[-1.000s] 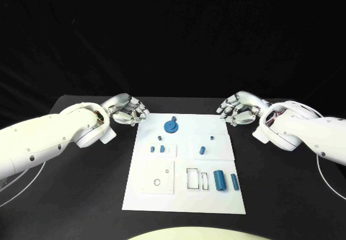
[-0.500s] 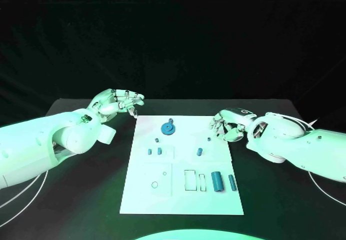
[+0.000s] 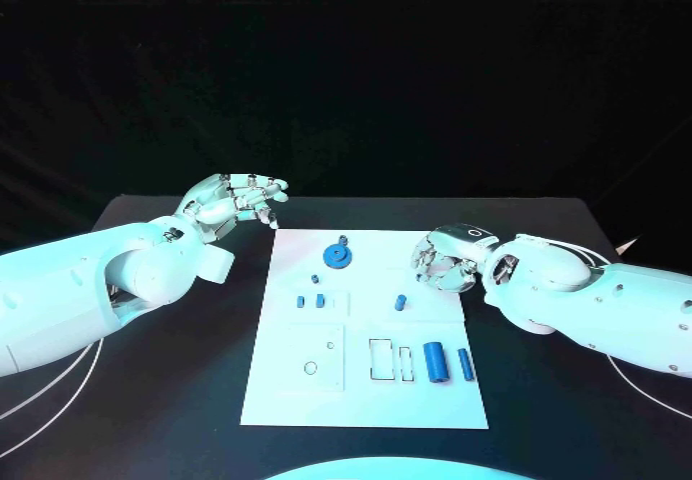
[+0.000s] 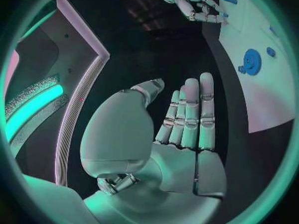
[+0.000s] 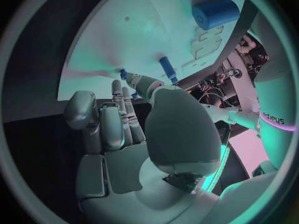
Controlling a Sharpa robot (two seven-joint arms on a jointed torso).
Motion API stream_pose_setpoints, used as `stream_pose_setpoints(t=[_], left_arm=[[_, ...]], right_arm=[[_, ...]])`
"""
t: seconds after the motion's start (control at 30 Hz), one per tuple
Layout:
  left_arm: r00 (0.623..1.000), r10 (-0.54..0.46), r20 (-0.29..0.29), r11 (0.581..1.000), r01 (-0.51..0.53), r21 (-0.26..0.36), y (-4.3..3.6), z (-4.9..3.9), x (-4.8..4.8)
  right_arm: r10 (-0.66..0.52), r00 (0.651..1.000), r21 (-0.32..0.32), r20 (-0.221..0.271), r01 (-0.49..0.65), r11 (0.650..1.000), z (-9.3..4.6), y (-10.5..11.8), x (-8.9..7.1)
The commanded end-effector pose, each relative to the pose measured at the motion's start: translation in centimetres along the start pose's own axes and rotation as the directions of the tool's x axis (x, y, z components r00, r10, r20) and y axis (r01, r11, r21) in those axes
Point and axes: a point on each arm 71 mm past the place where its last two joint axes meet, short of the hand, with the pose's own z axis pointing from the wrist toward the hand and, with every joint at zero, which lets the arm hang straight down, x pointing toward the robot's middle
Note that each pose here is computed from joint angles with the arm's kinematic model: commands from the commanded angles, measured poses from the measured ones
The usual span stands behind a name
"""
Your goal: Assemble the parts on the task board
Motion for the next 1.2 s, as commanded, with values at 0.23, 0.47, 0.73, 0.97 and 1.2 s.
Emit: stream_pose_setpoints(t=[0.23, 0.47, 0.73, 0.97, 1.2], left_arm=[[1.000, -0.027, -0.011, 0.999, 0.028, 0.018, -0.15, 0.09, 0.42], [1.000, -0.027, -0.012, 1.000, 0.028, 0.014, -0.13, 0.08, 0.48], [1.000, -0.027, -0.012, 1.000, 0.027, 0.009, -0.09, 0.08, 0.49], [1.000, -0.025, -0.013, 1.000, 0.025, 0.006, -0.07, 0.06, 0.48], [1.000, -0.018, -0.016, 1.000, 0.019, 0.004, -0.07, 0.06, 0.53]], right_arm=[[-0.045, 0.998, 0.013, -0.047, 0.045, 0.999, 0.4, 0.1, 1.2], [-0.059, 0.997, 0.022, -0.054, 0.060, 0.998, 0.7, 0.1, 1.6], [-0.073, 0.994, 0.023, -0.078, 0.075, 0.997, 1.0, 0.3, 2.1], [-0.117, 0.987, 0.024, -0.113, 0.120, 0.992, 0.9, 0.4, 2.6], [-0.184, 0.977, 0.036, -0.111, 0.189, 0.981, 0.9, 0.7, 2.7]])
